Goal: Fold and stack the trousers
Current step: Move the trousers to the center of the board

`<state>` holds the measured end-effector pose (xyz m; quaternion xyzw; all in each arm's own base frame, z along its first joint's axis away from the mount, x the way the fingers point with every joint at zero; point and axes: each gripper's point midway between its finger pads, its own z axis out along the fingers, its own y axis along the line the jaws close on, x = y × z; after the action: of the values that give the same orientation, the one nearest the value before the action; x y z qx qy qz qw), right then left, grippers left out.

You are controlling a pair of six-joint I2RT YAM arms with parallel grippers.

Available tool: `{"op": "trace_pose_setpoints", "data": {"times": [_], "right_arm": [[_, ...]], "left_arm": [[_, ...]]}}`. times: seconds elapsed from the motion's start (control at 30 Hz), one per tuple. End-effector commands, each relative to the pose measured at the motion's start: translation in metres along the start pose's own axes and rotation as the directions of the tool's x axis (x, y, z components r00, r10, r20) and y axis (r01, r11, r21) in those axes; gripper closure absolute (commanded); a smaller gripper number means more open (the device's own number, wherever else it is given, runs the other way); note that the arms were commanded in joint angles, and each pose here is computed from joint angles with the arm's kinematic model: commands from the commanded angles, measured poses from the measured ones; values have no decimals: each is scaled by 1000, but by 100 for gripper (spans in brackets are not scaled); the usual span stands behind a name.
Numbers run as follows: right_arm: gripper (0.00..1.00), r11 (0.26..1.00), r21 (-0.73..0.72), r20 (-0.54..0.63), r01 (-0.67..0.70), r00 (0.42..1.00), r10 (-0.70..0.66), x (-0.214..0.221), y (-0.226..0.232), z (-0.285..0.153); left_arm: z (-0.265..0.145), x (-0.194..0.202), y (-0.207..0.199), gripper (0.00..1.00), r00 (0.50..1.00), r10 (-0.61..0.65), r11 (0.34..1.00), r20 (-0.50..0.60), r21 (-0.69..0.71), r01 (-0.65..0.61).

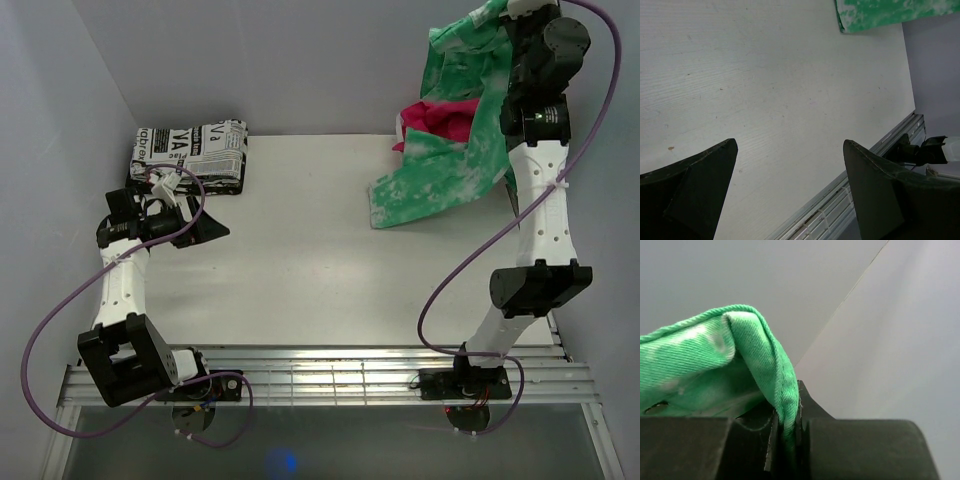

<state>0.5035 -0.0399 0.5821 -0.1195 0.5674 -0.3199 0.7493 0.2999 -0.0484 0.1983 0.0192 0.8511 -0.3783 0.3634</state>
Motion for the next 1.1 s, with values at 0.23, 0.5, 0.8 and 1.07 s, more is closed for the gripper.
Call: {"op": "trace_pose_setpoints", "data": {"times": [0.23, 0.5, 0.8, 1.07], "right_arm": [[92, 943, -48, 633, -328, 721, 283, -202, -114, -110], [92, 820, -491, 660, -295, 488, 571, -261, -79, -173], [92, 471, -825, 323, -312, 425, 846, -276, 22, -218], [92, 239, -883, -37, -405, 567, 823, -225, 180, -226]], "left_arm": [[-12, -32, -27, 2, 987, 117, 991, 109, 46, -122], [-43, -71, -78, 2, 882, 342, 927, 324, 40, -374], [-57, -89, -98, 2, 845, 380, 909, 376, 17, -417], [-58, -81, -99, 2, 847, 384, 908, 368, 15, -419]]}}
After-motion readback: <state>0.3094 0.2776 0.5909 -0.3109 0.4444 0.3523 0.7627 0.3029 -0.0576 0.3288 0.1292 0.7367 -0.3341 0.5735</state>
